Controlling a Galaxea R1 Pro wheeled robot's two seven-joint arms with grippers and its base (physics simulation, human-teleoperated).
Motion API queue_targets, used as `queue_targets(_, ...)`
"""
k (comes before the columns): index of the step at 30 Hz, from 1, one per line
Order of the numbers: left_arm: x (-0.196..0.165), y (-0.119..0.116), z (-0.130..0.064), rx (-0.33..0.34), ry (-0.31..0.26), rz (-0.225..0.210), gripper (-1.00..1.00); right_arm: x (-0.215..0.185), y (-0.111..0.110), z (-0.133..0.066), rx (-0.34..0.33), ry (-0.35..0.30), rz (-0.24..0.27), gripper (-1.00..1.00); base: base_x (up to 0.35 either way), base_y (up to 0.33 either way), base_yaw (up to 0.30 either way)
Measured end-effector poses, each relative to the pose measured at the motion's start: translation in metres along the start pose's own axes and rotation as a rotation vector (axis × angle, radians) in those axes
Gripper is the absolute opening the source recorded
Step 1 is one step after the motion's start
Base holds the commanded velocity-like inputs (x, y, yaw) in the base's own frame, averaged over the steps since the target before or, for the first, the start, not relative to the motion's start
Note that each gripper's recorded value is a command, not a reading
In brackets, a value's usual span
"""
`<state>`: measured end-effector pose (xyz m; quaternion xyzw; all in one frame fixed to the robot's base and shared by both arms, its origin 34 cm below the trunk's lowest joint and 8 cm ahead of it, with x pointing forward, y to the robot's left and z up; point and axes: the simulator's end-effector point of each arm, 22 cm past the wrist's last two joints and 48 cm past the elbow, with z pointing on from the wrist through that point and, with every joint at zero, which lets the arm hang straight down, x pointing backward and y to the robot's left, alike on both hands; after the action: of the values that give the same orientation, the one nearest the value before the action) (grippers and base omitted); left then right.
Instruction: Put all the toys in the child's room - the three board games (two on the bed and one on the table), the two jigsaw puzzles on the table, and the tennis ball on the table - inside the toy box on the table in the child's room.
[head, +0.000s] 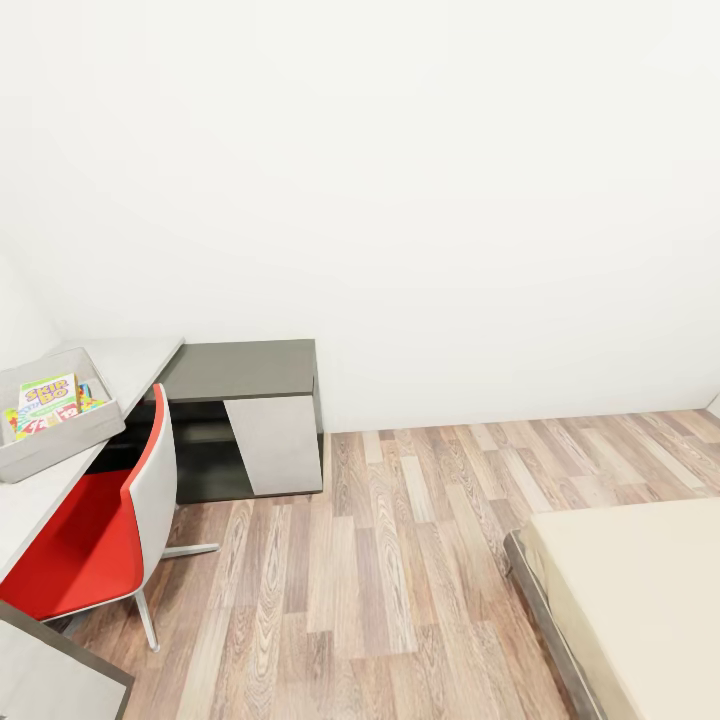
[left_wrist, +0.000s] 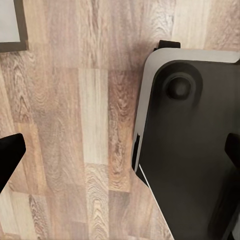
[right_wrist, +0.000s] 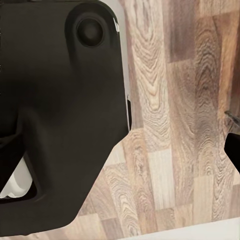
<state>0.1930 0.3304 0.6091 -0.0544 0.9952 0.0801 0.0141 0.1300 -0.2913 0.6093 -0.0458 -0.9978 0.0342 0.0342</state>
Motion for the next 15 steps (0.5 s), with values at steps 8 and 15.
queue_targets(8, 0.0005, 0.0000, 0.0000, 0.000, 0.001, 0.000, 1.00, 0.0000, 0.0005, 0.0000, 0.000, 0.000, 0.000, 1.00, 0.000, 0.000, 0.000)
queue_targets(15, 0.0002, 0.0000, 0.0000, 0.000, 0.000, 0.000, 1.00, 0.0001, 0.0005, 0.0000, -0.001, 0.000, 0.000, 1.00, 0.000, 0.000, 0.000)
